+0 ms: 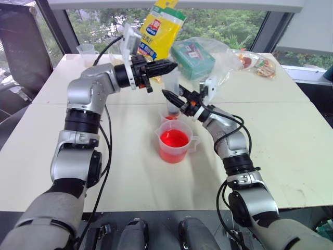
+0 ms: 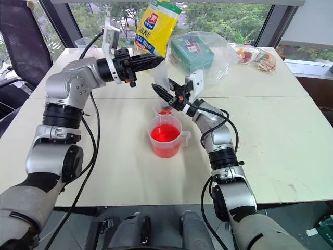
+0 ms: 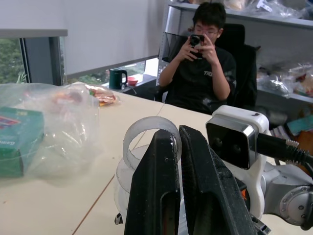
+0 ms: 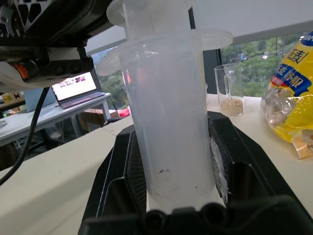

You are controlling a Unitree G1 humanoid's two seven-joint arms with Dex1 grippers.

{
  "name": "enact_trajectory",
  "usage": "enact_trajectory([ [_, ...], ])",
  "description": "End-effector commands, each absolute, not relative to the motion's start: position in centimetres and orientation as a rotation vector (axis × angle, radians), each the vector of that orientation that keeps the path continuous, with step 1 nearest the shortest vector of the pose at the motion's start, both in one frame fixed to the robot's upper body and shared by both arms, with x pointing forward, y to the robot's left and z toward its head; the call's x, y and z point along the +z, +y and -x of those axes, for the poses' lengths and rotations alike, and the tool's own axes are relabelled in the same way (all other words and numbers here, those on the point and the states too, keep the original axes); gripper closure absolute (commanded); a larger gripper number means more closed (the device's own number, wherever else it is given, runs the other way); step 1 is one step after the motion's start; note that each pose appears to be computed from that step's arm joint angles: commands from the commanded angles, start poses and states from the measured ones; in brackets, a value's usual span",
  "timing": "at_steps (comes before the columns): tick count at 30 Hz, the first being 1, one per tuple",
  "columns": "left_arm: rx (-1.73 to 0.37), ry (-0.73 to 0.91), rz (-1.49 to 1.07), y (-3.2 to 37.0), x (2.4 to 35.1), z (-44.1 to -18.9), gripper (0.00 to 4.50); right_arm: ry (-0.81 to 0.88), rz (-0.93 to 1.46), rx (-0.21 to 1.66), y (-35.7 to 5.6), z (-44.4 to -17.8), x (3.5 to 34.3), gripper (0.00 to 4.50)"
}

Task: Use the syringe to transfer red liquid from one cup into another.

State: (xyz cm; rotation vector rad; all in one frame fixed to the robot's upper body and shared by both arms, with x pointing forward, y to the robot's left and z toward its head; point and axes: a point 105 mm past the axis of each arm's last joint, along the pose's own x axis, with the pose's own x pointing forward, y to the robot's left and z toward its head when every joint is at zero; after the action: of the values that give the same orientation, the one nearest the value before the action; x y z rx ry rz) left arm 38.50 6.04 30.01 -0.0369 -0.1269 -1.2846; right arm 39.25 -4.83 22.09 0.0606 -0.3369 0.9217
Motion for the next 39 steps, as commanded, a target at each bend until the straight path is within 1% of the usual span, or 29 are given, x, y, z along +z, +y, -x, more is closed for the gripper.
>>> enact_trajectory([
  [1,-1.355,-0.056,0.012,4.6,28.1,-37.7,4.46,-0.538,-0.06,0.952,-4.3,-37.7,27.9,3.13],
  [9,-1.358,-0.035,0.023,4.3,27.3,-37.4,4.46,-0.543,-0.067,0.952,-4.3,-37.7,28.4,3.13],
  [14,-1.329,-0.041,0.034,5.0,27.5,-37.4,4.46,-0.517,-0.065,0.956,-4.2,-37.8,27.7,3.13],
  [16,-1.313,-0.055,0.052,5.8,28.1,-37.3,3.82,-0.492,-0.065,0.954,-4.1,-38.0,27.0,3.13],
  [17,-1.308,-0.06,0.055,6.2,28.4,-37.2,3.59,-0.482,-0.065,0.955,-4.0,-38.0,26.6,3.13],
  [19,-1.289,-0.074,0.055,7.1,28.9,-36.9,2.69,-0.468,-0.065,0.958,-4.0,-38.0,26.1,3.13],
  [20,-1.272,-0.083,0.055,7.9,29.2,-36.8,2.09,-0.461,-0.069,0.957,-4.1,-38.1,25.9,3.13],
  [21,-1.256,-0.092,0.051,8.6,29.5,-36.6,1.61,-0.455,-0.069,0.956,-4.1,-38.1,25.7,3.13],
  [22,-1.241,-0.098,0.041,9.3,29.8,-36.2,1.22,-0.451,-0.072,0.955,-4.1,-38.2,25.6,3.13],
  [24,-1.223,-0.101,0.026,10.2,30.0,-35.8,0.06,-0.448,-0.075,0.954,-4.2,-38.2,25.6,3.13],
  [28,-1.158,-0.103,-0.012,12.6,30.3,-34.8,0.06,-0.45,-0.073,0.95,-4.5,-38.3,25.8,3.13],
  [33,-1.126,-0.103,-0.015,13.6,30.0,-33.7,0.06,-0.471,-0.086,0.942,-4.8,-38.4,26.9,3.13],
  [37,-1.093,-0.131,-0.028,13.2,29.3,-33.4,0.06,-0.503,-0.09,0.866,-6.1,-39.0,30.1,3.13],
  [39,-1.094,-0.128,-0.049,12.8,28.7,-33.2,0.06,-0.495,-0.081,0.837,-6.7,-39.2,31.1,3.13],
])
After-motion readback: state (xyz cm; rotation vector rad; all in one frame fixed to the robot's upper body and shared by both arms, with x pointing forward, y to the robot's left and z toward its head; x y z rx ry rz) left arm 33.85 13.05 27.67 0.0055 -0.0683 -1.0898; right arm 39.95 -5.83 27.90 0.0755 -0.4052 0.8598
